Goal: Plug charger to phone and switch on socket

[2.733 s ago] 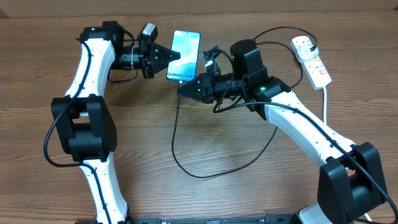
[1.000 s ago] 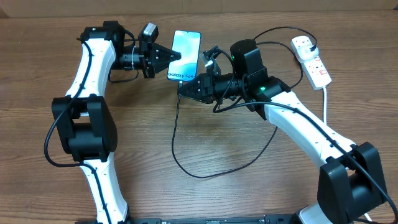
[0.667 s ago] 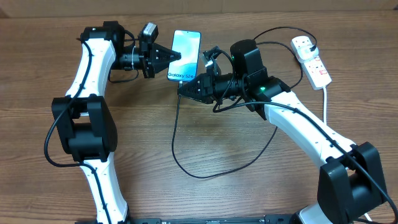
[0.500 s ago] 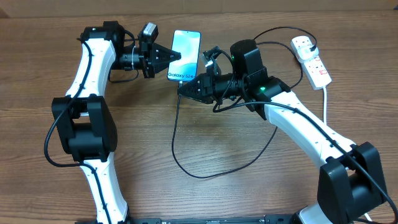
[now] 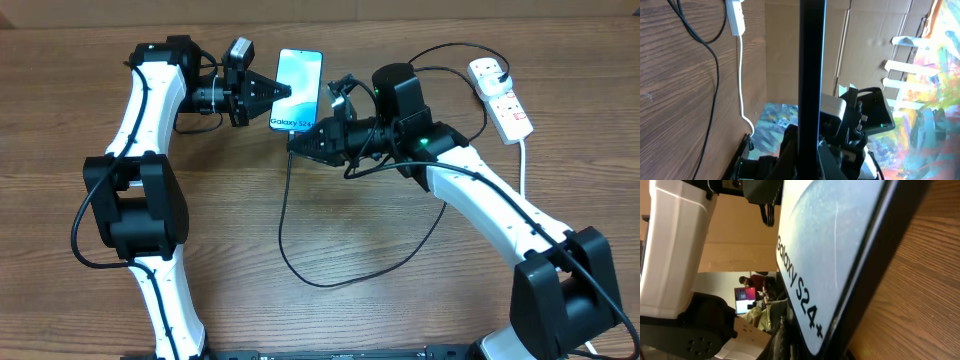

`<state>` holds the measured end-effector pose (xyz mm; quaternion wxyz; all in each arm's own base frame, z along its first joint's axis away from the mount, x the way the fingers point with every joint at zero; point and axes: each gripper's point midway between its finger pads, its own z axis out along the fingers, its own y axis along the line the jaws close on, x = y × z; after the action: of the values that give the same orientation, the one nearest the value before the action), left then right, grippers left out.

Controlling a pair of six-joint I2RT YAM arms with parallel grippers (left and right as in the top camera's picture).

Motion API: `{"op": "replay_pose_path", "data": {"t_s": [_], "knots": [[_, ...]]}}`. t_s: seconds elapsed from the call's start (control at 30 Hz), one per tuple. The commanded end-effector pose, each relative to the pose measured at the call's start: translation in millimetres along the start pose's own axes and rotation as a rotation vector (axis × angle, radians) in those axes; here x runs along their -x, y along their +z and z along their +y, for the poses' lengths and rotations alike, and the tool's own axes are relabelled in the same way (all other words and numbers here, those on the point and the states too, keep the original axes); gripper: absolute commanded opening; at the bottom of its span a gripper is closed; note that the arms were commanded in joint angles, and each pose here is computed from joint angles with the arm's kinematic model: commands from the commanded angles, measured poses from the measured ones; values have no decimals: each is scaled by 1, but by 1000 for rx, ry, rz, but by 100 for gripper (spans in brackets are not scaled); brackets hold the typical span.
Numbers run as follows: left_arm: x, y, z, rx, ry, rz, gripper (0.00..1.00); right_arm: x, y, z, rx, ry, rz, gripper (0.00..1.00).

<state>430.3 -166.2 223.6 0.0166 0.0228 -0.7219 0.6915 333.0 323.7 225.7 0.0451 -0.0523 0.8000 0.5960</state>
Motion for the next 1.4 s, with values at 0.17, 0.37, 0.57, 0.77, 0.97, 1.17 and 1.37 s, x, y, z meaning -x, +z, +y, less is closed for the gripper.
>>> {"op": "replay_pose_path", "data": {"t_s": [0.17, 0.37, 0.57, 0.77, 0.97, 1.17, 1.37], "knots": [[-2, 3, -15, -54, 45, 3, 4, 10, -9, -1, 7, -6, -21, 4], [-2, 3, -12, -40, 38, 4, 4, 7, -9, -3, 4, -29, -10, 4], [-5, 3, -8, -15, 30, 7, 4, 4, -9, 0, 20, -57, 9, 4], [-6, 3, -8, -13, 46, 8, 4, 4, -9, 0, 20, -57, 9, 4], [-11, 3, -7, -7, 98, 11, 4, 4, -9, 0, 21, -57, 10, 4], [-13, 3, -6, 4, 104, 14, 4, 4, -9, 0, 21, -56, 10, 4], [-18, 3, -5, 14, 120, 20, 4, 4, -9, 0, 21, -58, 10, 4]]}}
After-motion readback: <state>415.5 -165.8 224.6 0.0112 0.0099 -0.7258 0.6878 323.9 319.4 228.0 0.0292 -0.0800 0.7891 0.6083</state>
